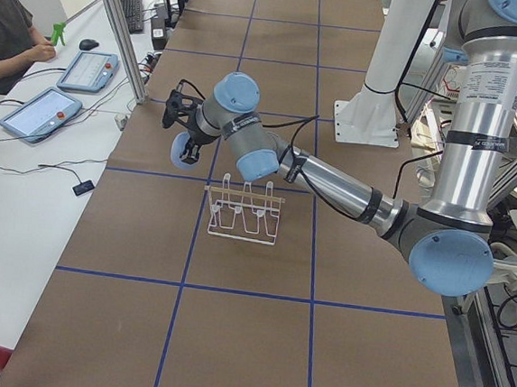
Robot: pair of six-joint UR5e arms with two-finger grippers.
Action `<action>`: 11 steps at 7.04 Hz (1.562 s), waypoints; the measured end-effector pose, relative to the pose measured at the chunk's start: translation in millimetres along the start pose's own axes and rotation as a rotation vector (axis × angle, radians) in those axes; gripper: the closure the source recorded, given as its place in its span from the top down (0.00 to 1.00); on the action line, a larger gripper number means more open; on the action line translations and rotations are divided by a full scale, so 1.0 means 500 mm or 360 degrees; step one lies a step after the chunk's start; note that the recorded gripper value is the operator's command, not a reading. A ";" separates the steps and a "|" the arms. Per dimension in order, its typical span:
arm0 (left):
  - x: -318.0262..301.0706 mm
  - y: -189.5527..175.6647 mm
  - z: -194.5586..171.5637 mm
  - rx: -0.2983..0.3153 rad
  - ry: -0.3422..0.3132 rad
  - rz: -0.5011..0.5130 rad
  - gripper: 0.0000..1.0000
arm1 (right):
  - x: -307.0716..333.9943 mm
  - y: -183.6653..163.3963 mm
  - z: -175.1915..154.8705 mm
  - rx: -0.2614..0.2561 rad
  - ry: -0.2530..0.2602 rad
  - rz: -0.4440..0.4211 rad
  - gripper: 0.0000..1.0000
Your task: Hang cup on cup holder
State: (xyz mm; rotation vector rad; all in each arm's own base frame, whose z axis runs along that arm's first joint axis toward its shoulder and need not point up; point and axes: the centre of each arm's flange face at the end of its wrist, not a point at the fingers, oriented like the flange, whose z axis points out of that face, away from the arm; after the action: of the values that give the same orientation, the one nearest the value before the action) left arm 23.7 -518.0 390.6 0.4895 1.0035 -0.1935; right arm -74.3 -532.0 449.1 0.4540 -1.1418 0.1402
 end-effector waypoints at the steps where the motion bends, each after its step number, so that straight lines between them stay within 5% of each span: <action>1: 0.024 0.017 0.021 -0.0099 -0.0106 0.0035 0.00 | 0.026 -0.012 -0.005 -0.0033 0.0085 -0.0053 1.00; 4: 0.142 0.064 0.065 -0.0383 -0.0290 0.0038 0.00 | 0.067 -0.014 -0.007 -0.0109 0.0189 -0.0103 1.00; 11: 0.216 0.124 0.149 -0.0483 -0.0403 0.0146 0.00 | 0.112 0.025 -0.007 -0.0166 0.0218 -0.0051 1.00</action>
State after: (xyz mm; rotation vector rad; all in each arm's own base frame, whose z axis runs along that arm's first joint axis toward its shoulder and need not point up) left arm 161.0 -492.0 351.1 0.2259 0.7443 -0.0180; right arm -51.9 -526.0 501.9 0.3646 -1.0022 0.0819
